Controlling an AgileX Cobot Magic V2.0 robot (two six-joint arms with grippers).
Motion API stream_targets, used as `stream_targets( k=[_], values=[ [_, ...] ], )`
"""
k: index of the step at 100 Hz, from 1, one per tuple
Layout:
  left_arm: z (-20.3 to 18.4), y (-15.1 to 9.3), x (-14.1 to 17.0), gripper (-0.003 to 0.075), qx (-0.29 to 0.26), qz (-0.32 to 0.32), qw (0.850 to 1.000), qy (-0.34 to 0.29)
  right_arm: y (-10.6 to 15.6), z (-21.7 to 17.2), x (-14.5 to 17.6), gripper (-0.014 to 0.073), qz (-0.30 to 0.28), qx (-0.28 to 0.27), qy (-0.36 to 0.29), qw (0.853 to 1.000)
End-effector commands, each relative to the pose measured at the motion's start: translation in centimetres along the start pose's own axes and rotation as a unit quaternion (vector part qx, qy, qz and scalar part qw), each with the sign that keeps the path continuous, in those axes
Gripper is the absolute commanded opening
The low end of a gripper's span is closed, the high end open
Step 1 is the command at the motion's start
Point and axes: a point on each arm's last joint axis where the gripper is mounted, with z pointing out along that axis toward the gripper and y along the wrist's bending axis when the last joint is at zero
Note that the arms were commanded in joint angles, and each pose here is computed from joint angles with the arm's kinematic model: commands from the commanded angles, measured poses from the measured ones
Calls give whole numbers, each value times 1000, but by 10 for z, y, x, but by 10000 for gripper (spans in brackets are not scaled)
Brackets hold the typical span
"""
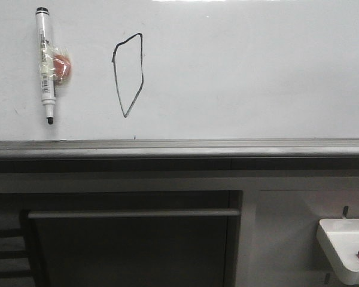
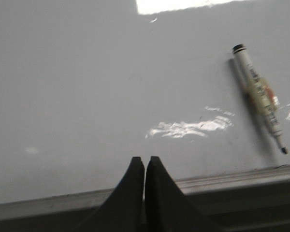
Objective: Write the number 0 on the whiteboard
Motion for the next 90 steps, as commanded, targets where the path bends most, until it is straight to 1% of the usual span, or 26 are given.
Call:
stream_targets(
  k=[1, 9, 23, 28, 39, 90],
  values=[
    [-3, 3, -7, -20, -29, -6, 999, -43, -4, 0, -9, -66, -2, 18, -17, 1000],
    [-1, 3, 3, -20, -39, -10, 999, -27, -4, 0, -9, -66, -2, 18, -17, 1000],
    [3, 1, 23, -20, -37, -12, 999, 2, -4, 0, -9, -66, -2, 18, -17, 1000],
    [3, 1, 27, -20, -34, -8, 999, 26, -4, 0, -9, -66, -2, 18, -17, 1000],
    [2, 1, 30, -20, -34, 5, 998, 46, -4, 0, -9, -66, -2, 18, -17, 1000],
    [2, 0, 32, -20, -32, -2, 998, 55, -4, 0, -9, -66, -2, 18, -17, 1000]
  ],
)
